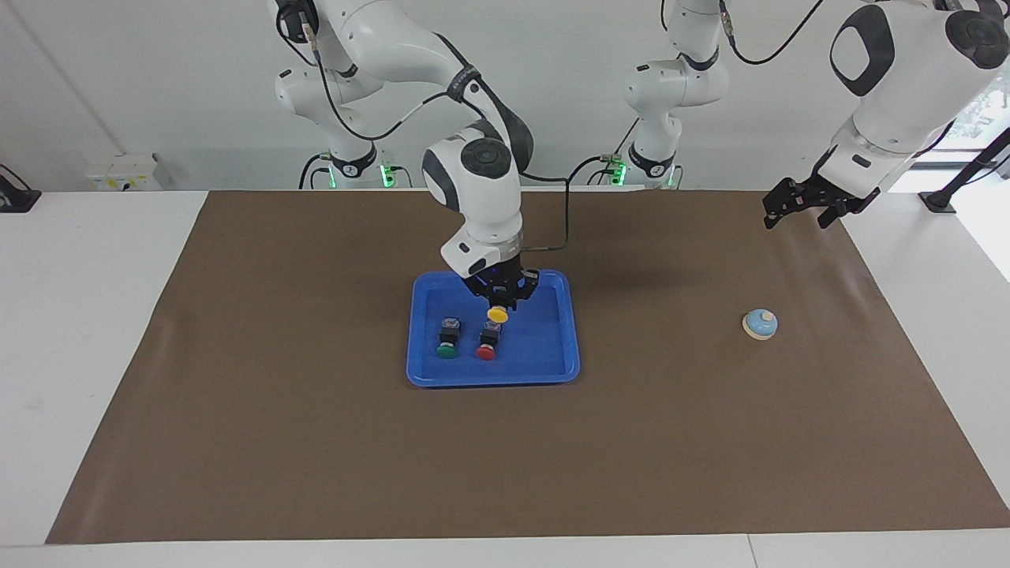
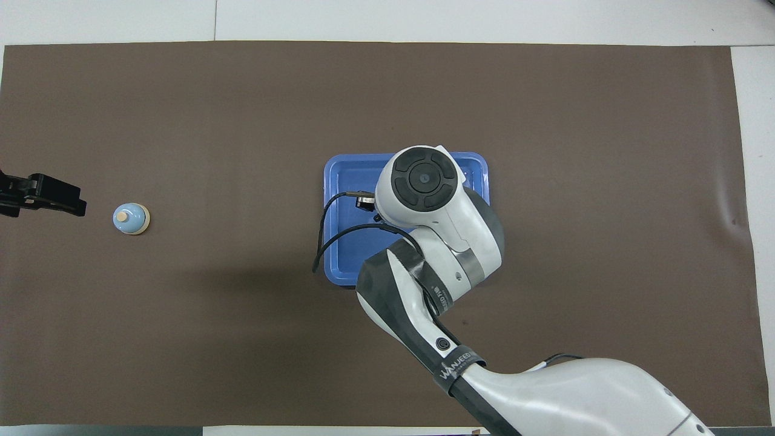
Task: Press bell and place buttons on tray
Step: 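Carry the yellow button into the tray and release it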
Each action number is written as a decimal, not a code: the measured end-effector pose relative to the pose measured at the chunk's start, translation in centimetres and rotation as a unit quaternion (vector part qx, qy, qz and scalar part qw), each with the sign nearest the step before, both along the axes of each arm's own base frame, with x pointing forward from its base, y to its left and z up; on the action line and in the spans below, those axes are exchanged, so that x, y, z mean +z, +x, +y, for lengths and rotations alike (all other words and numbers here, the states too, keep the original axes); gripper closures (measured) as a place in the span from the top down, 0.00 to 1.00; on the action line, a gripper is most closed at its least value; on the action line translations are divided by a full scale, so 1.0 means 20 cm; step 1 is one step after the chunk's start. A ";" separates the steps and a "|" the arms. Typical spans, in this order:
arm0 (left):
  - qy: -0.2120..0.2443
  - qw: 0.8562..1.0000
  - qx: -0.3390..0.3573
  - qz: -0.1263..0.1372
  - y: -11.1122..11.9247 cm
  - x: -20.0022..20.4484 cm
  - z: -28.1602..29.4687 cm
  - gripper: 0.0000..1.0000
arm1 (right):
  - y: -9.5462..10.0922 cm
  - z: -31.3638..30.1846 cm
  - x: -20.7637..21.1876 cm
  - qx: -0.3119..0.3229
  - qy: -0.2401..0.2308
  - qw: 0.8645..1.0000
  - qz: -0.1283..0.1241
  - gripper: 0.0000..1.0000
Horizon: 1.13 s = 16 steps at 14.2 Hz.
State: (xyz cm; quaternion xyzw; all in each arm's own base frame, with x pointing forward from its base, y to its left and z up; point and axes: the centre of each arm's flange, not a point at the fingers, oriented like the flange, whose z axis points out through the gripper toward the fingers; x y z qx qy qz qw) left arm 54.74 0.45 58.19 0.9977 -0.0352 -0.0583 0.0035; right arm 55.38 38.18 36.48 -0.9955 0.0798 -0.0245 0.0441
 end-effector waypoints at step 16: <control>0.000 1.000 0.000 0.000 0.00 0.00 0.00 1.00 | 0.04 0.11 -0.25 -0.011 0.021 0.999 -0.029 0.92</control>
